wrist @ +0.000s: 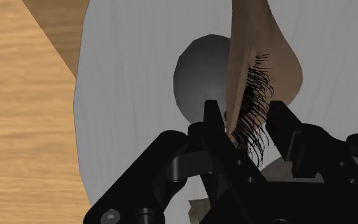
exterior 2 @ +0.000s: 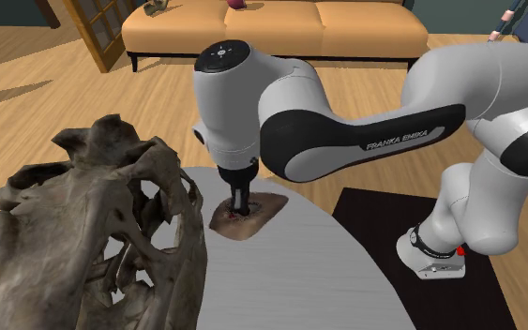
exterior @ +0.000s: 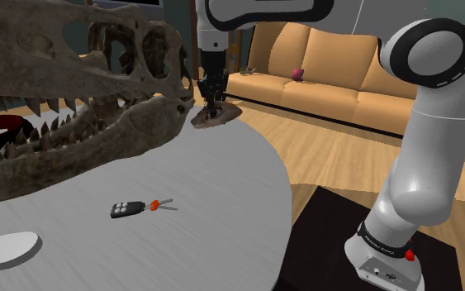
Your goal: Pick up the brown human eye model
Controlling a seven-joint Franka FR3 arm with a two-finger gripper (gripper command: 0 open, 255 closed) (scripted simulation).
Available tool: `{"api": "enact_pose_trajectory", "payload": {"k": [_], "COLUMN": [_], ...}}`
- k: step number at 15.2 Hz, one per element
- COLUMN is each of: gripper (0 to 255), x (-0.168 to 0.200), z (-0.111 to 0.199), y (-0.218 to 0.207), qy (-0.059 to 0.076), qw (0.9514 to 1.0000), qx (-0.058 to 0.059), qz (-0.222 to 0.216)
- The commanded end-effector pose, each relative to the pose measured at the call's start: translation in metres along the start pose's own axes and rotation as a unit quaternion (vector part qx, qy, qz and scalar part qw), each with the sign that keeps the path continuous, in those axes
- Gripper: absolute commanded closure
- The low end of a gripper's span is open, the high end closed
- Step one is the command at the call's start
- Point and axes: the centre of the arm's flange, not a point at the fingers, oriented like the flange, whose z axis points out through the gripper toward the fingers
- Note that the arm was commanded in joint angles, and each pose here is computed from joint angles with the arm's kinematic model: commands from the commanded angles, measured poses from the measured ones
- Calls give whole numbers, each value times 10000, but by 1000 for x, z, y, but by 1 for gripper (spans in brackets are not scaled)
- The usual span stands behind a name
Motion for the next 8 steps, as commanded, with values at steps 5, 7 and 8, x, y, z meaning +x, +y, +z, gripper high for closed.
{"api": "enact_pose_trajectory", "payload": {"k": [5, 7, 8], "gripper": [255, 255, 255], "x": [-1, -1, -1], "z": [-33, -43, -48], "y": [0, 0, 0], "qy": [1, 1, 1], "qw": [10000, 10000, 10000], "qx": [0, 0, 0], "qz": [-1, -1, -1]}}
